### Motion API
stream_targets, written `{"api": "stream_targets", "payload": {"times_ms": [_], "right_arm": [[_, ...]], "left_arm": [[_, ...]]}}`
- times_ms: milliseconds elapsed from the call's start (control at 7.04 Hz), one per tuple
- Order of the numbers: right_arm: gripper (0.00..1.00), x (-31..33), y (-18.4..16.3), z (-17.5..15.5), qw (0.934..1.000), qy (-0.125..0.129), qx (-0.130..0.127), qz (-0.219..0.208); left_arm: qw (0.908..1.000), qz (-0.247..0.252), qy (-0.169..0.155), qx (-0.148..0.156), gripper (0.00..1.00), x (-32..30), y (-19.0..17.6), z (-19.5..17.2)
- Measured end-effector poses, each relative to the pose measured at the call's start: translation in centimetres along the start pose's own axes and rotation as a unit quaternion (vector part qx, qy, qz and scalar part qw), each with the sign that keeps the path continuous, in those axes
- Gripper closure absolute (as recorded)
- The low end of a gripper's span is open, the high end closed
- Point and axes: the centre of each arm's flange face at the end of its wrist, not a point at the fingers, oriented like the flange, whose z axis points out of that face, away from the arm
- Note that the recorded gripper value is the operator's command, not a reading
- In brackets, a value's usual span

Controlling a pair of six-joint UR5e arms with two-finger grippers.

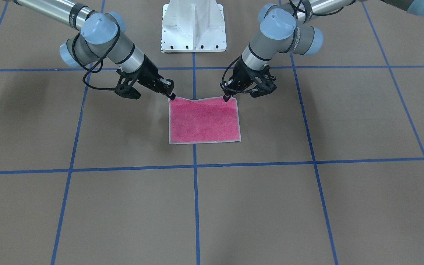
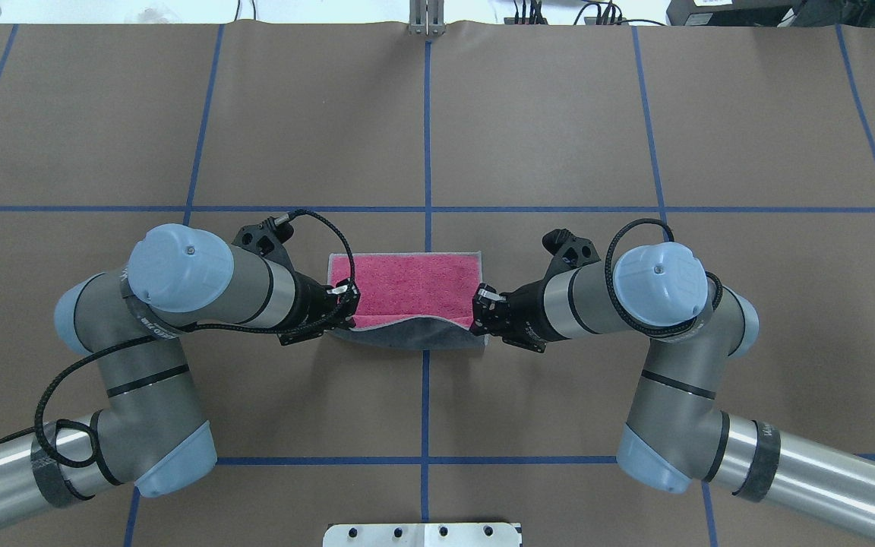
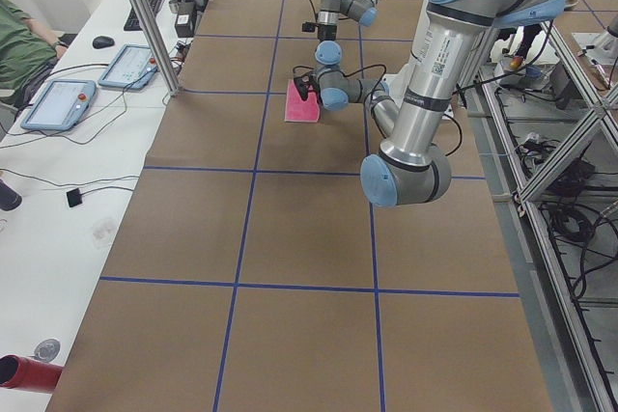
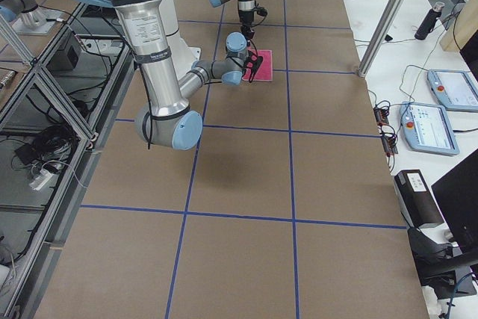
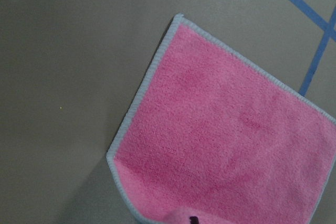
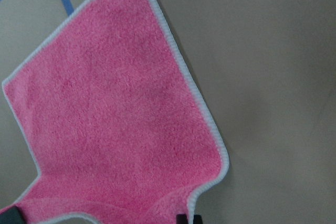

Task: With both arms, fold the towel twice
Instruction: 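Lift both near corners and carry them toward the far edge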

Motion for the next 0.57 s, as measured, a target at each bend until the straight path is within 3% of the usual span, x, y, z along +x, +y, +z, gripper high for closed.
{"api": "stream_targets", "payload": {"times_ms": [568], "right_arm": [[1.00, -2.7, -3.5, 1.2, 0.9992, -0.005, 0.032, 0.022]], "left_arm": [[0.9998, -0.009, 0.000, 0.016, 1.00, 1.6, -2.3, 0.8]]}}
